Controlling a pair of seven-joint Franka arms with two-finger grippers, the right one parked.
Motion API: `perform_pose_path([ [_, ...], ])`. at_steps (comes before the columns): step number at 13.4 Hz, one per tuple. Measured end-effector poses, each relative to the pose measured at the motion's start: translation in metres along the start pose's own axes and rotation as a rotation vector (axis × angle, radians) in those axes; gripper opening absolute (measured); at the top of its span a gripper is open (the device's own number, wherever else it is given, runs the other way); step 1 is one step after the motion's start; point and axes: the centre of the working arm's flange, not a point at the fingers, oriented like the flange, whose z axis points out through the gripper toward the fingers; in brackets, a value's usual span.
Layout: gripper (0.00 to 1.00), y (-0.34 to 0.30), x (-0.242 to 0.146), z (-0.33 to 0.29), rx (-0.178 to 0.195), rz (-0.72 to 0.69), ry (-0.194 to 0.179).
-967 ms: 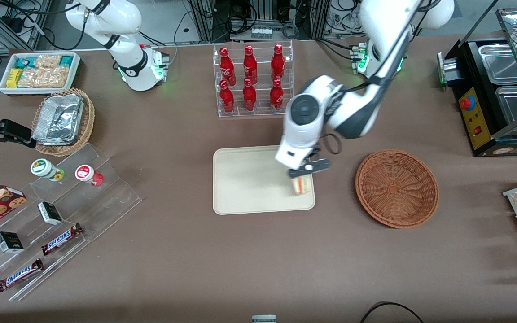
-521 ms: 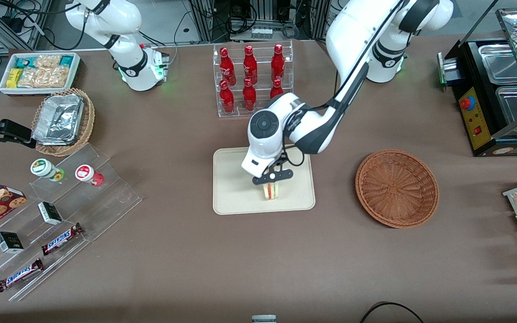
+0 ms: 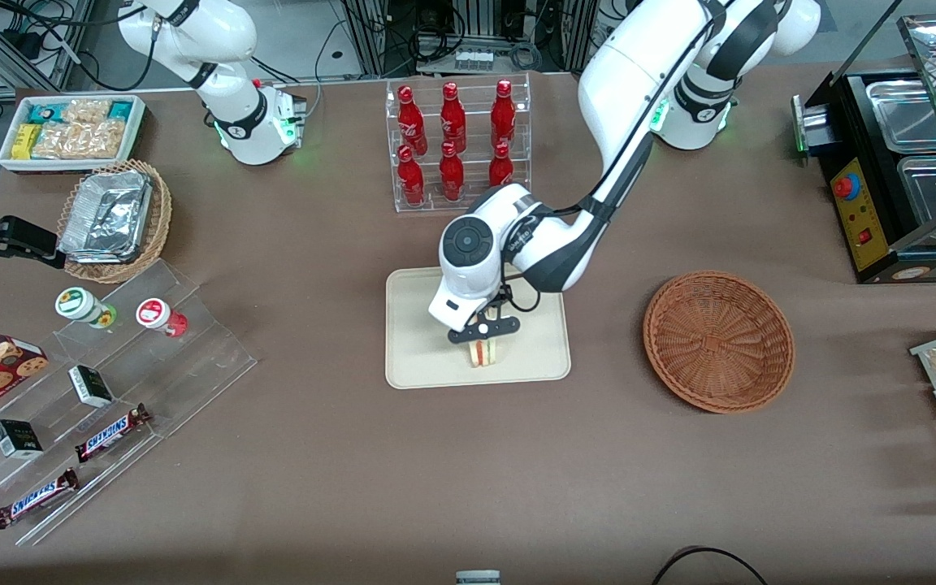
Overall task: Place sandwich from basket to tray
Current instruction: 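Lift the sandwich and carry it over the cream tray, then lower the sandwich onto the tray and open the left gripper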
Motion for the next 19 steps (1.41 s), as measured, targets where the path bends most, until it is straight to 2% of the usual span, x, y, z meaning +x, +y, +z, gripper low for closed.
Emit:
perform_pose_path([
  [2, 0.15, 0.005, -0.007, 0.004, 0.004, 0.010, -0.002],
  [3, 0.22, 0.005, -0.008, 0.005, 0.006, 0.010, -0.003],
  [6, 0.50, 0.004, -0.007, 0.009, 0.010, 0.009, -0.006],
  [8, 0.72, 0.005, -0.006, 0.006, 0.005, 0.009, -0.003],
  [11, 1.00, 0.005, -0.001, -0.025, 0.004, 0.002, 0.005],
  [16, 1.00, -0.020, 0.010, -0.131, 0.006, -0.029, 0.025],
  [19, 1.00, -0.037, 0.024, -0.145, 0.012, 0.012, 0.024],
])
